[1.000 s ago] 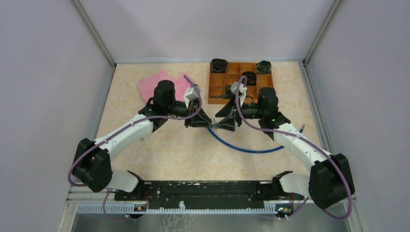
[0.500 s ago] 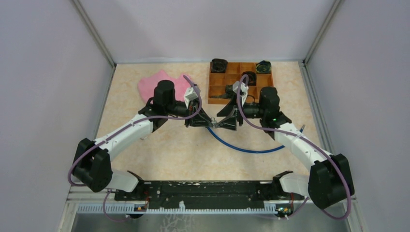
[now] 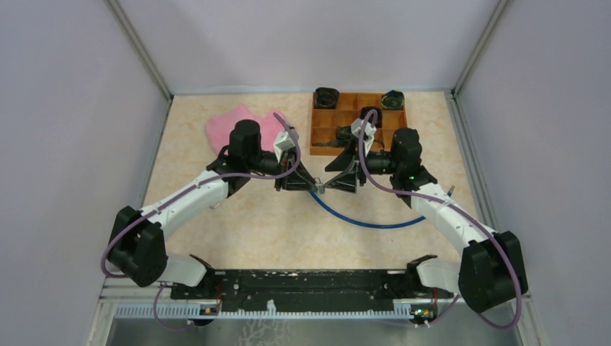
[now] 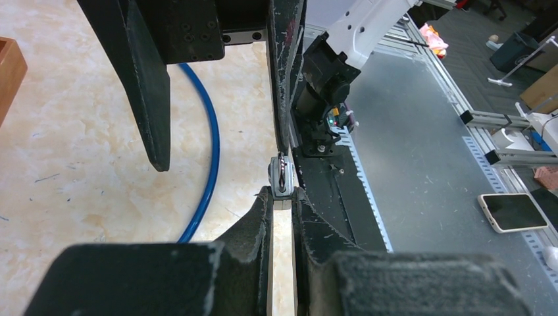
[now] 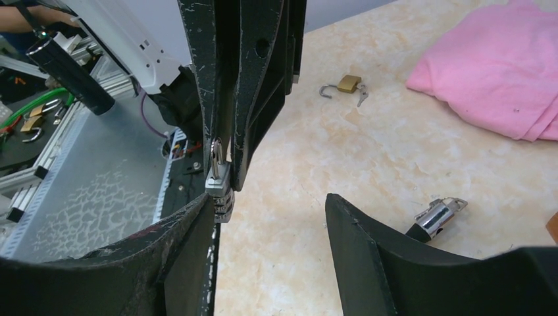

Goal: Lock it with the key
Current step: Lock the lock.

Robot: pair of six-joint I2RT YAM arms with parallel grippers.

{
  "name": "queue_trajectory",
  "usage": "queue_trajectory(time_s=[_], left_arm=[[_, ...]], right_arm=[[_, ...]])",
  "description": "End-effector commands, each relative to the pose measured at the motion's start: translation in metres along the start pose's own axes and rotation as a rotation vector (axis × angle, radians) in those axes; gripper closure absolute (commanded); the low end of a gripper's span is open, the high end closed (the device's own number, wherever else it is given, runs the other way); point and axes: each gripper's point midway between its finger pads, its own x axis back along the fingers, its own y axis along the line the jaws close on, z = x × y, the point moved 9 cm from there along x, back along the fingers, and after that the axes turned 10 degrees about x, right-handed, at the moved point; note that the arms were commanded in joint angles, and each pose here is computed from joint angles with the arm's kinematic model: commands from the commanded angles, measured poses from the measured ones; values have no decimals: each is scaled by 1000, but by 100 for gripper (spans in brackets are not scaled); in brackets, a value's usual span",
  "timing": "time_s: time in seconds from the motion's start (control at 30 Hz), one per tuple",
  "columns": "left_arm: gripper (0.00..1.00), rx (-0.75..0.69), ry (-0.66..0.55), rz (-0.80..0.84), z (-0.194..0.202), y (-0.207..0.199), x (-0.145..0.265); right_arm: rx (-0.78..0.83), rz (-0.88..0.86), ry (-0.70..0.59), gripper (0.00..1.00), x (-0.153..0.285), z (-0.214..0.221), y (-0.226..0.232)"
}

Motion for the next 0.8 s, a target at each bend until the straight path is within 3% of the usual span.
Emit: queue_trajectory(time_s=[0.0, 0.77], left_arm=[[100, -28, 3, 58, -2, -10, 1], [100, -39, 11, 112, 1, -15, 2]], right_arm=[[109, -25, -43, 37, 4, -24, 6], [113, 38, -18, 37, 7, -20, -2]])
